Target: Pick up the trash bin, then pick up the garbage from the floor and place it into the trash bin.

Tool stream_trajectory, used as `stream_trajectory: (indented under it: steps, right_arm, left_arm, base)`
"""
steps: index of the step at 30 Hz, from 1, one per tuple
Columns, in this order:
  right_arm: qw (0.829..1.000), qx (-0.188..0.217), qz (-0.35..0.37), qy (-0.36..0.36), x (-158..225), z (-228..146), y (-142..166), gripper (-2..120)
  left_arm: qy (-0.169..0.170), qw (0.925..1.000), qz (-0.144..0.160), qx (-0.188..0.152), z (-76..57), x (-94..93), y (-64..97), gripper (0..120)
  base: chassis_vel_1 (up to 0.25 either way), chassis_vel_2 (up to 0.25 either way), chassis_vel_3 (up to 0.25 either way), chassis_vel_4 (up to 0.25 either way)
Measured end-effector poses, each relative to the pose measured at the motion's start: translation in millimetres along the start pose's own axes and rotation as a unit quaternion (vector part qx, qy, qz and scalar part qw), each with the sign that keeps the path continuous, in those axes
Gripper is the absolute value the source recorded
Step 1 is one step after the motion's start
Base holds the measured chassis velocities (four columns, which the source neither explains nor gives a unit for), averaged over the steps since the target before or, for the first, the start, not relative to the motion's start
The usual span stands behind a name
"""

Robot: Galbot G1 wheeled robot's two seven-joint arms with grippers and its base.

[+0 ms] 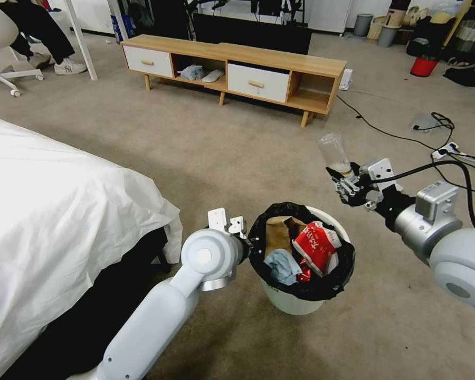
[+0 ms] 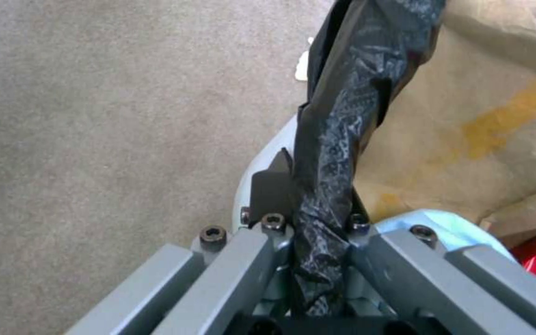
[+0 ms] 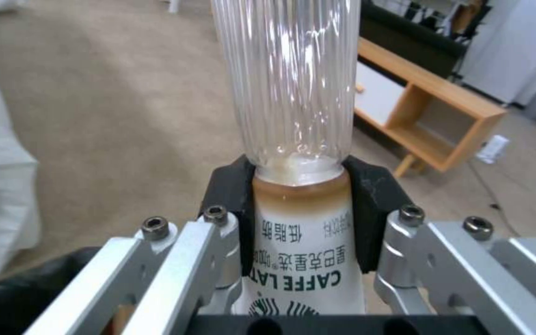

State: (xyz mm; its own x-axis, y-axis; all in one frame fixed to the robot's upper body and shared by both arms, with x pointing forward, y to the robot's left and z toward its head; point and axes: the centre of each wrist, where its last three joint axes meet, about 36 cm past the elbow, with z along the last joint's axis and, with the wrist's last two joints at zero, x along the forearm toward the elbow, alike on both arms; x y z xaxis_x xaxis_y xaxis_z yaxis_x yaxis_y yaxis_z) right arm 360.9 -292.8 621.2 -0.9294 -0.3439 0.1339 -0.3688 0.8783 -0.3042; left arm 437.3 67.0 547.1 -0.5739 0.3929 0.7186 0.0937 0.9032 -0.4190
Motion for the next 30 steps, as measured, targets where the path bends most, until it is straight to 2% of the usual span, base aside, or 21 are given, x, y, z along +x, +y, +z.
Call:
stream_trajectory:
  steps: [7,17,30]
  right_arm:
    - [0.999,-0.034,-0.038,0.003,1,9,22,28]
    - [0.996,-0.057,-0.071,0.026,6,21,41,28]
    - [0.992,-0.078,-0.088,0.048,9,29,53,28]
  left_arm:
    - [0.000,0.9999,0.009,0.004,-1.8,0.2,-8.1,1]
    - [-0.003,0.9997,0.018,0.016,-2.6,0.2,-16.9,1]
    - [-0.008,0.9995,0.020,0.021,-5.5,-0.5,-20.2,1]
  base:
    - [0.000,0.000,0.000,0.000]
    - [0.000,0.000,0.000,0.000]
    - [0.000,0.000,0.000,0.000]
